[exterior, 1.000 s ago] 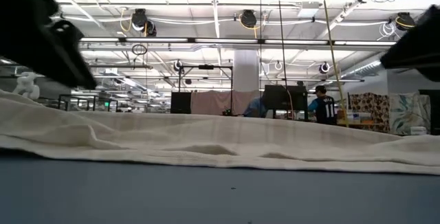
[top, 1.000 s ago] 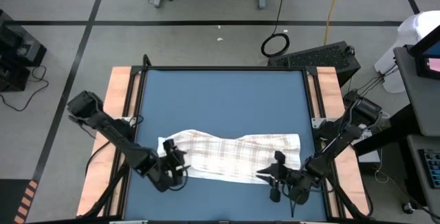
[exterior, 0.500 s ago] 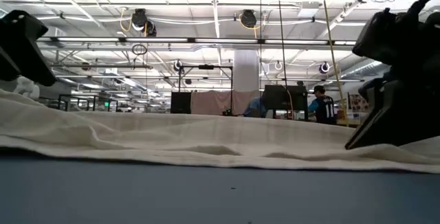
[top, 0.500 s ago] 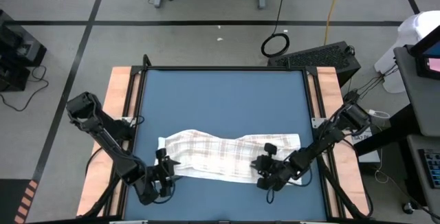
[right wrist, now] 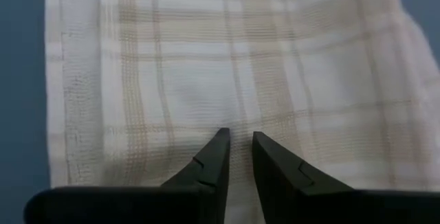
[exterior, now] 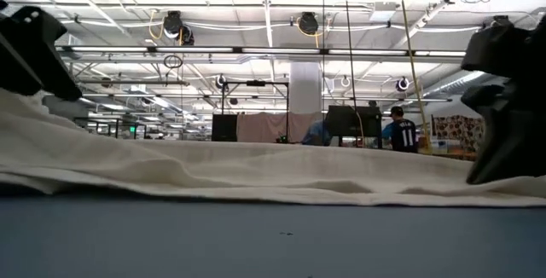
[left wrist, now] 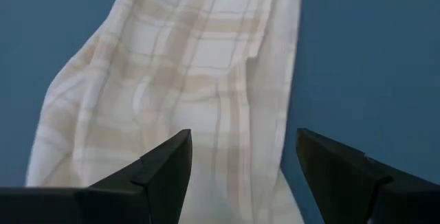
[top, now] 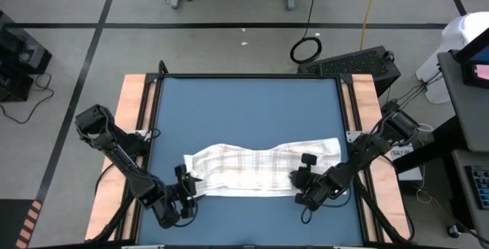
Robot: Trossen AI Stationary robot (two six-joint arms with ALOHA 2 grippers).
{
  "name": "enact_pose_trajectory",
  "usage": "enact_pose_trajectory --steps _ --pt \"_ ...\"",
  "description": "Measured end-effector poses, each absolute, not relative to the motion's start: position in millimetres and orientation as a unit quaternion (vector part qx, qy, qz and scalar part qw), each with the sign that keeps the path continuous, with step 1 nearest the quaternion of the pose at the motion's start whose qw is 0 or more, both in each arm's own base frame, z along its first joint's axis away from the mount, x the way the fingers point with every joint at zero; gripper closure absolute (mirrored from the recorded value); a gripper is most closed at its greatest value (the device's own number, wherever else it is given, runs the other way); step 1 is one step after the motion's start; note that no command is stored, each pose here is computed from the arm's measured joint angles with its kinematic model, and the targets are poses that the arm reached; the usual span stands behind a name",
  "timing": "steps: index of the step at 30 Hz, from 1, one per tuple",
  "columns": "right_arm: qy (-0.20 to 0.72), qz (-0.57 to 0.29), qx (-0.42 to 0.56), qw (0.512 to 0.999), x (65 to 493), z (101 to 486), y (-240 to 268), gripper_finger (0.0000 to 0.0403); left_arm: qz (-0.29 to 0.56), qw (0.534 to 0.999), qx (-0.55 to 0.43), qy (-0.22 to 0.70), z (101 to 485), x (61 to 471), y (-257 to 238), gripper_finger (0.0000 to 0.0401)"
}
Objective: Roll towel into tight, uniform cylinder
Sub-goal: Roll the white towel
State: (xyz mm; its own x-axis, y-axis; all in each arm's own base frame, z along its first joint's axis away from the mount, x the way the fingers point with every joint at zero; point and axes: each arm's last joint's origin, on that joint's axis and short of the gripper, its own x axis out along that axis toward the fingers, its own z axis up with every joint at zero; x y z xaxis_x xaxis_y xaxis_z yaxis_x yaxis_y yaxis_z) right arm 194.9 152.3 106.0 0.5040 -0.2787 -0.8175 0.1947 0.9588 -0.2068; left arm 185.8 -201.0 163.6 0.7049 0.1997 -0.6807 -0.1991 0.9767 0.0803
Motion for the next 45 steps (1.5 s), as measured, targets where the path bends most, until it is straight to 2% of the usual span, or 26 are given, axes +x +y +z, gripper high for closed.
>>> enact_pose_trajectory --steps 7,10,14,20,23,26,32,36,40,45 --pt "0.507 -0.078 0.035 0.858 171 134 162 0.0344 0.081 0.929 0.031 0.36 179 193 -209 0.0139" --pt "0.46 -0.069 0.061 0.883 171 147 166 0.0344 0.082 0.93 0.054 0.353 181 196 -208 0.0139" --pt "0.383 -0.076 0.048 0.92 178 156 170 0.0344 0.119 0.929 0.083 0.341 181 201 -199 0.0139" --pt "0.262 -0.126 0.021 0.956 205 160 169 0.0344 0.17 0.895 0.135 0.388 177 207 -172 0.0139" --pt "0.232 -0.135 0.017 0.963 224 158 165 0.0344 0.128 0.87 0.133 0.458 175 211 -163 0.0139" --pt "0.232 -0.11 0.024 0.966 242 153 159 0.0344 0.067 0.856 0.145 0.492 178 211 -160 0.0139" --pt "0.229 -0.056 0.047 0.971 269 135 150 0.0344 0.009 0.855 0.159 0.493 205 207 -161 0.0139" --pt "0.196 -0.018 0.077 0.977 286 122 148 0.0344 0.016 0.857 0.181 0.482 228 197 -158 0.0139" --pt "0.178 0.024 0.092 0.979 306 112 153 0.0344 0.011 0.816 0.267 0.513 225 187 -146 0.0139" --pt "0.18 0.055 0.068 0.98 333 106 162 0.0344 -0.075 0.766 0.327 0.548 205 187 -144 0.0139"
